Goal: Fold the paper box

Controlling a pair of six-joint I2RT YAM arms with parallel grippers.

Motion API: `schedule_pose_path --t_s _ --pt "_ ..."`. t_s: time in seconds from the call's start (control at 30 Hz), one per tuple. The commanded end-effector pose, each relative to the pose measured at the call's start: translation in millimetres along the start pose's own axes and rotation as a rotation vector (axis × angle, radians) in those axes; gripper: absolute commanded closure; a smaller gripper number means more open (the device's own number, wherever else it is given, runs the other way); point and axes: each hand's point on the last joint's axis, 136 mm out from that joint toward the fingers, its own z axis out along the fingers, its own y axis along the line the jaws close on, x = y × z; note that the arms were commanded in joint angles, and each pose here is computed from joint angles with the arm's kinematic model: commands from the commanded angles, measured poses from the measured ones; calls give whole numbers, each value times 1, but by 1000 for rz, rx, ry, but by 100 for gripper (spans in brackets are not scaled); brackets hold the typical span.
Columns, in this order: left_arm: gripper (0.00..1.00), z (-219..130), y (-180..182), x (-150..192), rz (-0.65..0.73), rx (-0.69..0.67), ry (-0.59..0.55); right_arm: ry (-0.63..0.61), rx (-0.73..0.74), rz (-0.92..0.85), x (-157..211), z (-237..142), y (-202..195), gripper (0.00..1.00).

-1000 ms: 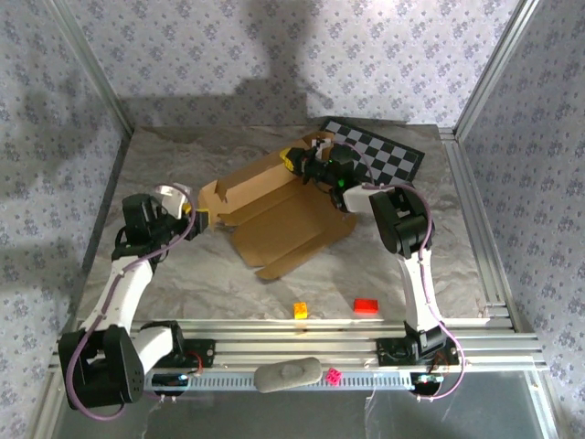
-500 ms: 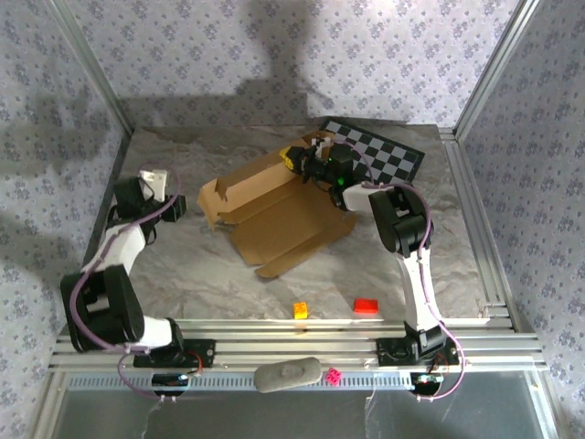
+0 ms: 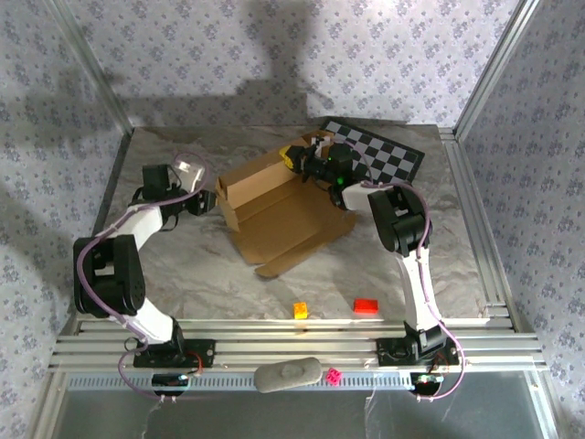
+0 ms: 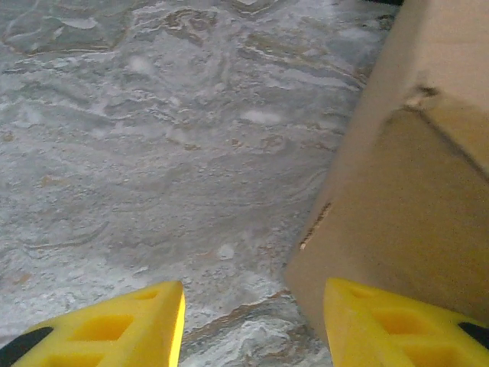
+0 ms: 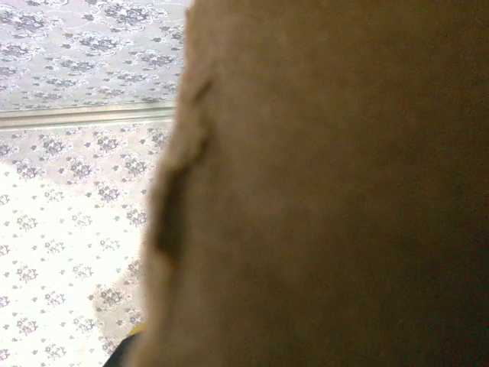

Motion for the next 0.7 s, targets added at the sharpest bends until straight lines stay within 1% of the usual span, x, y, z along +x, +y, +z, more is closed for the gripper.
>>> schedule_pose_path --t_s 0.0,0.1,0.3,0.47,0.67 --pt "50 -11 -21 -16 76 62 -73 -2 -5 16 -5 4 -1 100" --pt "49 -9 -34 -10 97 75 -53 -3 -6 17 -6 5 -2 100" --pt "48 -6 -51 -6 115 93 -53 -1 -10 16 -7 8 -1 100" --pt "46 -3 -51 -8 109 77 -63 1 -11 17 -6 9 -1 100" --pt "44 5 -57 -16 112 94 -77 -2 -11 18 -7 8 0 100"
